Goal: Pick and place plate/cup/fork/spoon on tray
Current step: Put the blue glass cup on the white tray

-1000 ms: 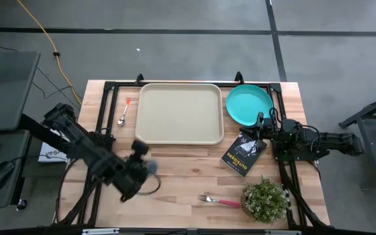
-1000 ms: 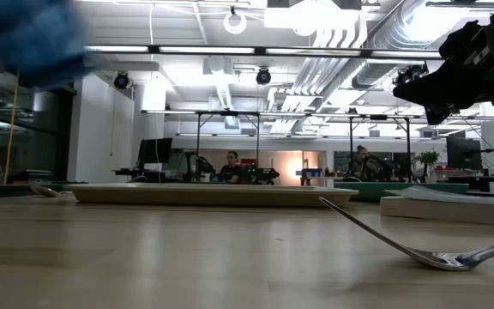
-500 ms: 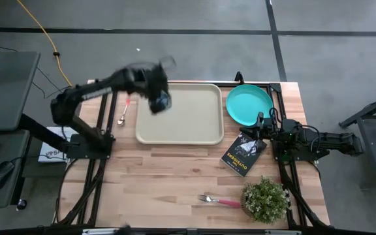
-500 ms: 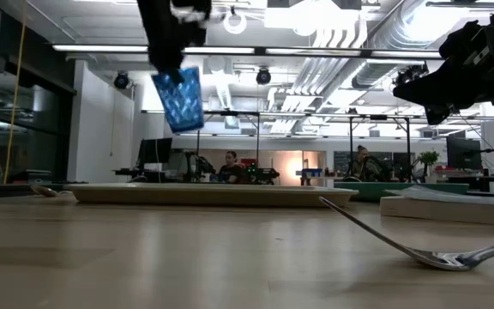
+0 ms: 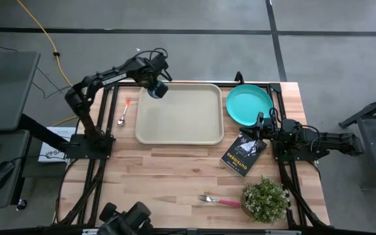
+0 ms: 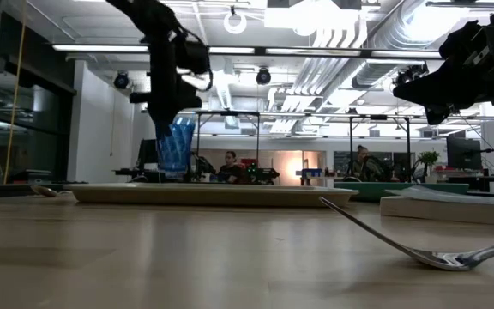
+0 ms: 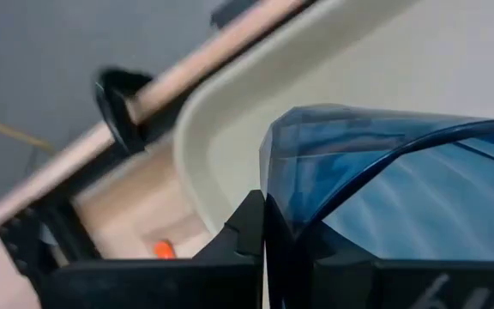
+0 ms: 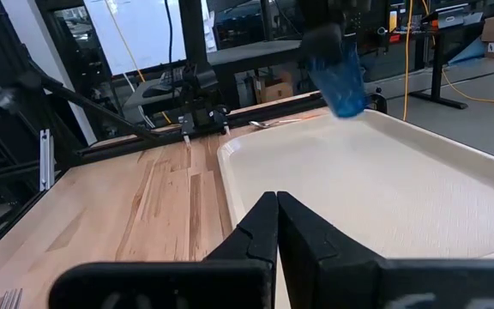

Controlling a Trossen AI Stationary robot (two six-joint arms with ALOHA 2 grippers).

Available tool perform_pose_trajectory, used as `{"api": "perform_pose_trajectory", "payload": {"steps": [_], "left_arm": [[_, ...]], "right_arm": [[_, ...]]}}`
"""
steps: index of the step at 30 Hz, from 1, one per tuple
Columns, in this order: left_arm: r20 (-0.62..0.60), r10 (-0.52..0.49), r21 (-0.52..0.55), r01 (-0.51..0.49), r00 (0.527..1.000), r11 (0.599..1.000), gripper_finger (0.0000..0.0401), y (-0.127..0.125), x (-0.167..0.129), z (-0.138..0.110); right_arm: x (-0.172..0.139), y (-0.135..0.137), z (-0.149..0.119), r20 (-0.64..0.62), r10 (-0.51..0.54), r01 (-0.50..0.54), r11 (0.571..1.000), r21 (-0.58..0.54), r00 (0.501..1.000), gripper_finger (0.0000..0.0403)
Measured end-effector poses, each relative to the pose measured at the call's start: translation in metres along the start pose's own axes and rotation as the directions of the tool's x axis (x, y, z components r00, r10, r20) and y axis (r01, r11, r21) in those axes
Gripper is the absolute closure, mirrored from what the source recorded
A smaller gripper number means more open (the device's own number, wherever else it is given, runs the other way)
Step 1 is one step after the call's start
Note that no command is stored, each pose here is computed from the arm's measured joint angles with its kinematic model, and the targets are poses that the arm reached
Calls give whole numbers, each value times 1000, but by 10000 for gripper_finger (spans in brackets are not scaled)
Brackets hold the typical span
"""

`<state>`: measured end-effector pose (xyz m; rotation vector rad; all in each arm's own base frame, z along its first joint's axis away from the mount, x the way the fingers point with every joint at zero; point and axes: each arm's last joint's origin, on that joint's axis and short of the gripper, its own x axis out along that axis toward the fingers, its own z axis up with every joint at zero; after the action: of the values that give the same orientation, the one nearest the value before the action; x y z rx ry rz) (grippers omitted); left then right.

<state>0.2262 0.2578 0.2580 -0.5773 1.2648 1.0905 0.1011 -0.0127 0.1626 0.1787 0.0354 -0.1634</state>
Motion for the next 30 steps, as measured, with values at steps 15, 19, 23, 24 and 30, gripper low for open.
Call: {"api": "perform_pose_trajectory", "payload": {"steps": [15,19,23,24,30], "left_arm": [[-69,-52,-144,42,996,989,401,20,18,-1],[-52,-82,-194,71,995,979,401,30,26,-12],[12,-116,-219,116,993,969,401,35,27,-20],[26,-120,-221,123,992,968,401,35,27,-21],[47,-195,-227,200,980,953,401,36,27,-28]], "right_arm": [[0,0,0,1,0,0,1000,0,1000,403],[0,0,0,0,0,0,1000,0,1000,403],[0,0,0,0,0,0,1000,0,1000,403],[0,0,0,0,0,0,1000,0,1000,403],[0,0,0,0,0,0,1000,0,1000,403]]}}
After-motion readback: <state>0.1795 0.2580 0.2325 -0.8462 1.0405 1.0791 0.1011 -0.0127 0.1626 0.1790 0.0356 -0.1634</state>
